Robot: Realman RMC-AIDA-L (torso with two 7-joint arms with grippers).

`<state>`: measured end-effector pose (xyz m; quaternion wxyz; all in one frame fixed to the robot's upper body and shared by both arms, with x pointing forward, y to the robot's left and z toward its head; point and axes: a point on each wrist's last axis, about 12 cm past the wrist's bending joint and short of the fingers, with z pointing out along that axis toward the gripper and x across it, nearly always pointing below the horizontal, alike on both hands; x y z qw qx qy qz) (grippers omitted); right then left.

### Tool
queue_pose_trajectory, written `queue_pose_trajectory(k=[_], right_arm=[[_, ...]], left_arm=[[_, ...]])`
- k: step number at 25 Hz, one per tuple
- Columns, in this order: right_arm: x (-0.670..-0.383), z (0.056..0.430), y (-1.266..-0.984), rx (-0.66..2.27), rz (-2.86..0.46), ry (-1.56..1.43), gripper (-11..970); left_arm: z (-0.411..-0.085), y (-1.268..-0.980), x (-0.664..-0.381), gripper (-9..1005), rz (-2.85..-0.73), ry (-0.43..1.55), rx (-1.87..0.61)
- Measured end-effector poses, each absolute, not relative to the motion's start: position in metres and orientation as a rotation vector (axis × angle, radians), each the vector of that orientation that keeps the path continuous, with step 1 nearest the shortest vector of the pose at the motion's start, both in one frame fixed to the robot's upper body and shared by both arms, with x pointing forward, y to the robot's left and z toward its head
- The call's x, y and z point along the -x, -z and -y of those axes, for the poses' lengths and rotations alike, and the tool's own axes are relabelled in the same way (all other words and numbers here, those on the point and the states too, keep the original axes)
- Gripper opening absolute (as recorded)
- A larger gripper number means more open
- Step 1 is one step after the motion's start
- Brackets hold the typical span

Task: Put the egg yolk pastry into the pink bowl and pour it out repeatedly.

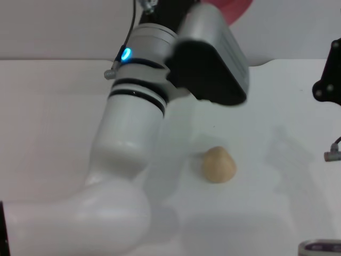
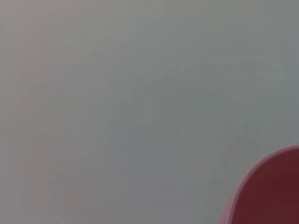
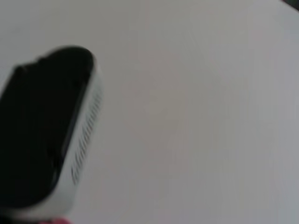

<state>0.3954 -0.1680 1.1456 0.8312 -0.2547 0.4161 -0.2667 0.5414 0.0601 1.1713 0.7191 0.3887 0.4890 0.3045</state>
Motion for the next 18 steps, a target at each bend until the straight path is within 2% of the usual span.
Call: queue_pose_trajectory(k=[4,6,10,18], right_arm=[[-0.399,0.171,-1.145,0.519,-0.913,0.566,31],[-0.399,0.171,-1.145,0.517,-0.916,0.567,35],[-0.404,0.175,-1.146,0.495,-0.954,0.585,42],[-0.439,0.189,-1.181,0.451,-1.180,0.535,57]], left_arm=[[-0.067,-1.167,-0.560,-1,-1.292,-0.497,-0.791],[-0.073,-1.164,-0.577,0,-1.486,-0.351,-0.714],[-0.085,-1.160,-0.602,0,-1.743,-0.100,-0.575],[-0.110,-1.147,-0.629,-1,-1.982,-0.013,-0.468]])
